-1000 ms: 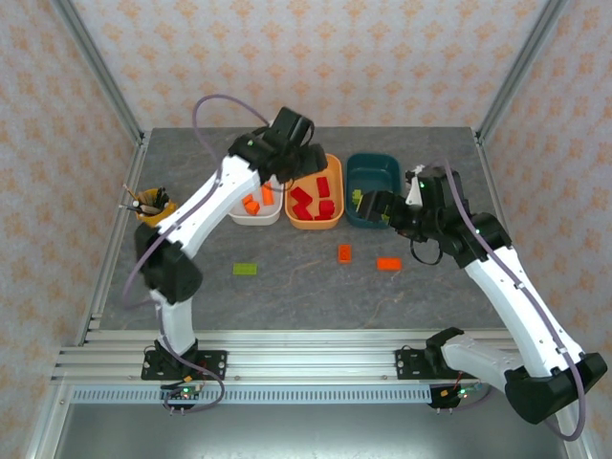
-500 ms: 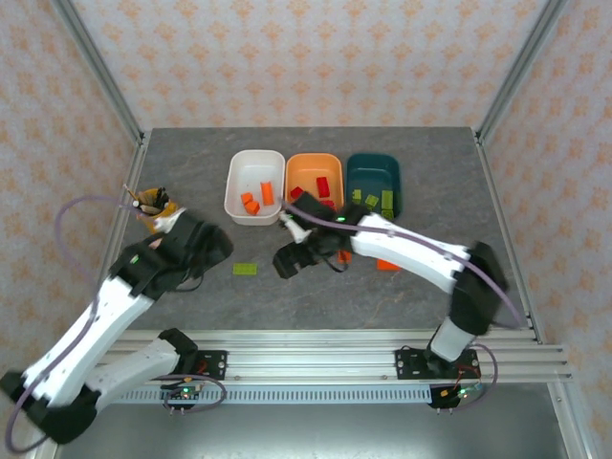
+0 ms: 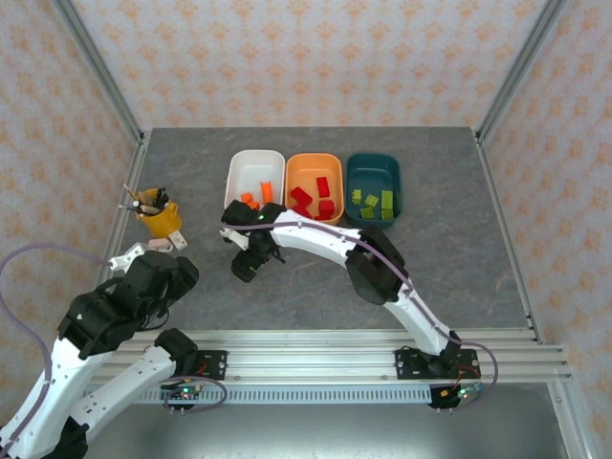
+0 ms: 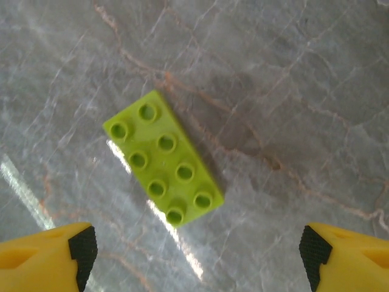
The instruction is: Sort the legos into containers by color
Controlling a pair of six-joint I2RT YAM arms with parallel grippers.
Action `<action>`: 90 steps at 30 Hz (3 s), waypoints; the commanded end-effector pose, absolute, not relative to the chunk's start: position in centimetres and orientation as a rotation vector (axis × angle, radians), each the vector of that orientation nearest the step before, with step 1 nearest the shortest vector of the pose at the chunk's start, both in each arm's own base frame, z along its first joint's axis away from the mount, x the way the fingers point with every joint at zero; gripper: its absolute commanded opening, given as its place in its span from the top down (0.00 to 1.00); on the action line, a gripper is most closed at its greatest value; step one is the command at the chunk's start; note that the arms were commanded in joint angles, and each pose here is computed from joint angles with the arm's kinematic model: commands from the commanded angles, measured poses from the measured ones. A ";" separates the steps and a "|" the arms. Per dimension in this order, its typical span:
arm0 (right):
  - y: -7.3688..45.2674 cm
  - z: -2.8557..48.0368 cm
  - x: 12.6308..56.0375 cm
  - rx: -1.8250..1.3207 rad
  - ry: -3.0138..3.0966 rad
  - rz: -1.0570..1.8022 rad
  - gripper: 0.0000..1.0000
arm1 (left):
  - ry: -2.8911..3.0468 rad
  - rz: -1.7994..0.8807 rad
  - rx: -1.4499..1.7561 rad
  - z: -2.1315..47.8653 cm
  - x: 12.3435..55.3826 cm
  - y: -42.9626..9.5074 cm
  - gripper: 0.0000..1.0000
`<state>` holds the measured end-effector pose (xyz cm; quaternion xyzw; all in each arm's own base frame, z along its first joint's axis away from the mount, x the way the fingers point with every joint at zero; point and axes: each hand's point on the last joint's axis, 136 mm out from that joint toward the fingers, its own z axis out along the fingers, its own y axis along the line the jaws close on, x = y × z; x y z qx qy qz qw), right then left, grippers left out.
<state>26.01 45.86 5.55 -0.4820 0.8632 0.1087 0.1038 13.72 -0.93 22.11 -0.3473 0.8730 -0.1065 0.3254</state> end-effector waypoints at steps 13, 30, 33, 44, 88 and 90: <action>47.3 2.2 26.1 -1.417 2.589 0.201 0.21 | 2.258 -0.241 -0.918 23.4 13.1 0.2 0.29; 44.1 0.8 27.8 -1.254 2.666 -0.074 0.60 | 2.263 -0.259 -0.909 23.2 14.2 -0.7 0.29; 43.7 0.6 27.8 -1.218 2.684 -0.097 0.64 | 2.269 -0.265 -0.905 23.0 14.4 -0.9 0.29; 43.9 6.2 29.9 -0.983 2.658 0.105 0.69 | 2.333 -0.328 -0.838 21.8 15.2 -2.9 0.28; 12.4 9.0 53.4 0.406 2.783 0.156 0.41 | 2.515 -0.692 -0.188 25.1 34.9 -28.2 0.28; 12.4 11.4 53.1 0.387 2.744 0.170 0.39 | 2.545 -0.665 -0.170 24.0 34.6 -28.4 0.28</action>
